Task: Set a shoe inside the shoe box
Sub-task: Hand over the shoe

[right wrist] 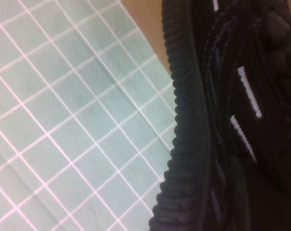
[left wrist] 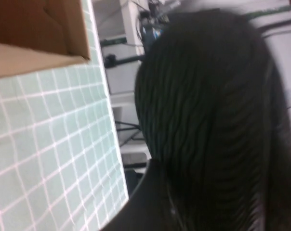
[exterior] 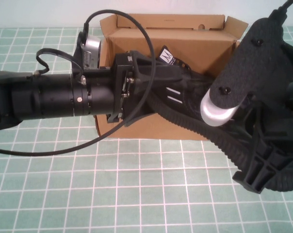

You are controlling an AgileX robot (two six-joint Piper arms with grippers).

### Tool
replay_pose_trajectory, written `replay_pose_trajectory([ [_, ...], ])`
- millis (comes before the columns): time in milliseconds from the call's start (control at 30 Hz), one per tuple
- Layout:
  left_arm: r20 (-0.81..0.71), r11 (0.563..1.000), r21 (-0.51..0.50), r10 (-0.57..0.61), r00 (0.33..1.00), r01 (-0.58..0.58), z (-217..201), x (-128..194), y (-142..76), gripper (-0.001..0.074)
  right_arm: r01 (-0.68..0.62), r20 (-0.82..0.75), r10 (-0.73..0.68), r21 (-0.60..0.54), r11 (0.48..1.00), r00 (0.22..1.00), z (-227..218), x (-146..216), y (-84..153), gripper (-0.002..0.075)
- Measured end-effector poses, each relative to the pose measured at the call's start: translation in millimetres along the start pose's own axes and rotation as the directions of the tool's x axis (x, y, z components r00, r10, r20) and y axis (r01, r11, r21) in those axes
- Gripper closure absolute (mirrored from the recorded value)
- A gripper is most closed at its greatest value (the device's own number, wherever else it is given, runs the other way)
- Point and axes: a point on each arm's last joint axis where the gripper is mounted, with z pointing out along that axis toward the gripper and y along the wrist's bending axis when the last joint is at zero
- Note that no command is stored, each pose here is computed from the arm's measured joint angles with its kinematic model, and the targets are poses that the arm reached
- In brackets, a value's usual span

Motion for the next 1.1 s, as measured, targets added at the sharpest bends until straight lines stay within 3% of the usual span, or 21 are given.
replay_pose_trajectory([
  [100,0.021,1.000,-0.018,-0.001,1.000,0.001,0.2,-2.1,2.1,0.0136,0.005,-0.020,-0.005,0.003,1.000,1.000,0.0,1.9,-0.3,0.0726],
  [333,0.038,0.999,-0.033,0.007,0.999,-0.006,0.2,-3.7,3.5,0.0430,0.021,-0.033,-0.021,-0.028,0.999,0.999,-0.1,3.0,2.5,0.0726],
  [467,0.035,0.999,-0.033,0.039,0.999,-0.038,0.4,-3.6,3.9,0.0558,0.019,-0.037,-0.020,-0.039,0.999,0.999,-0.1,3.4,3.5,0.0726],
  [800,0.030,0.995,-0.032,0.094,0.995,-0.093,0.4,-3.4,3.7,0.0586,-0.075,-0.048,0.073,-0.040,0.996,0.996,-0.2,4.0,4.0,0.0715],
  [900,0.027,0.994,-0.035,0.105,0.994,-0.104,0.4,-3.2,4.0,0.0589,-0.104,-0.051,0.102,-0.045,0.994,0.994,-0.2,4.2,4.6,0.0610],
  [1100,0.003,0.987,-0.063,0.148,0.989,-0.148,0.6,-1.7,7.3,0.0590,-0.177,-0.065,0.172,-0.085,0.981,0.983,-1.0,4.3,8.4,0.0223],
])
